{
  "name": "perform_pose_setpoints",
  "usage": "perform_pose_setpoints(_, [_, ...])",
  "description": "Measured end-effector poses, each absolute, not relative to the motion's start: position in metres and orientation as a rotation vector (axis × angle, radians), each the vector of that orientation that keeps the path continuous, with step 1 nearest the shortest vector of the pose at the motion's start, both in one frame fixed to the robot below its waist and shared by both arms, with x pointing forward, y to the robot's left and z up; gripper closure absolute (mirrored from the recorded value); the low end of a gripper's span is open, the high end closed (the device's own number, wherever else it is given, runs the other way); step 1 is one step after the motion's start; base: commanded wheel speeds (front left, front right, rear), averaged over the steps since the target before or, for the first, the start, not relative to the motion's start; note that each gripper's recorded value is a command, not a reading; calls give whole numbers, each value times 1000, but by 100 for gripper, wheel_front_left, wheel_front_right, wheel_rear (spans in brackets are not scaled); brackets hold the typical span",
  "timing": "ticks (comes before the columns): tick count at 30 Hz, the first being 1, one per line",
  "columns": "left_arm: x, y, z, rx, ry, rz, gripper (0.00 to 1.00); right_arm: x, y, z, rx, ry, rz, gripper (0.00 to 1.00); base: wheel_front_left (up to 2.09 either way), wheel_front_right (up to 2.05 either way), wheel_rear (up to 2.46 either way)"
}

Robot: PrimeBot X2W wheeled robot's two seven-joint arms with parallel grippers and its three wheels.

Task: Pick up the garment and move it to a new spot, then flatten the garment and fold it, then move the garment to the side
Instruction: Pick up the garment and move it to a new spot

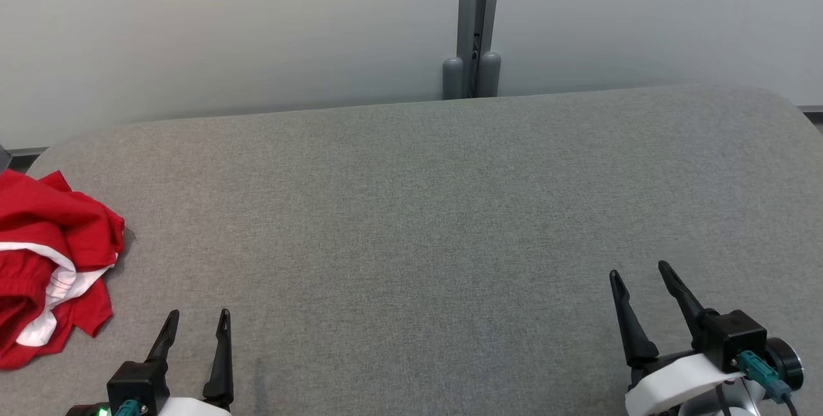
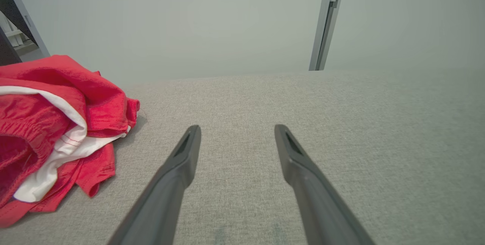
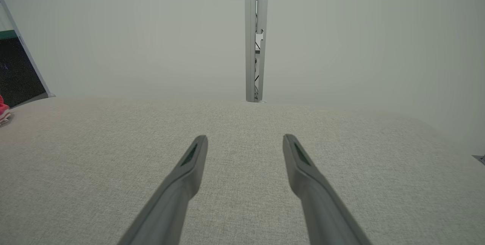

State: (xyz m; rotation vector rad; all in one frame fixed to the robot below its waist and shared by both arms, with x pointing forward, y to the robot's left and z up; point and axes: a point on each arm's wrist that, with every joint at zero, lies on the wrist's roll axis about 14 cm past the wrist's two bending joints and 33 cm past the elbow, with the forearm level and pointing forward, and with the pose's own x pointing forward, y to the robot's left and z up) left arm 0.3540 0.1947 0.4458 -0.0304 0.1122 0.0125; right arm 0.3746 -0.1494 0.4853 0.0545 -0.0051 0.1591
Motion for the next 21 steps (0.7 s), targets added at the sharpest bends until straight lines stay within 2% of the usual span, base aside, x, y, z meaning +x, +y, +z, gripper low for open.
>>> perform_pose_setpoints(10, [336, 227, 445, -33, 114, 122, 0, 383, -110, 483, 53, 4, 277, 0, 0, 0, 0])
perform_pose_setpoints(21, [268, 304, 440, -47, 127, 408, 0, 390, -23, 478, 67, 26, 525, 0, 0, 0, 0])
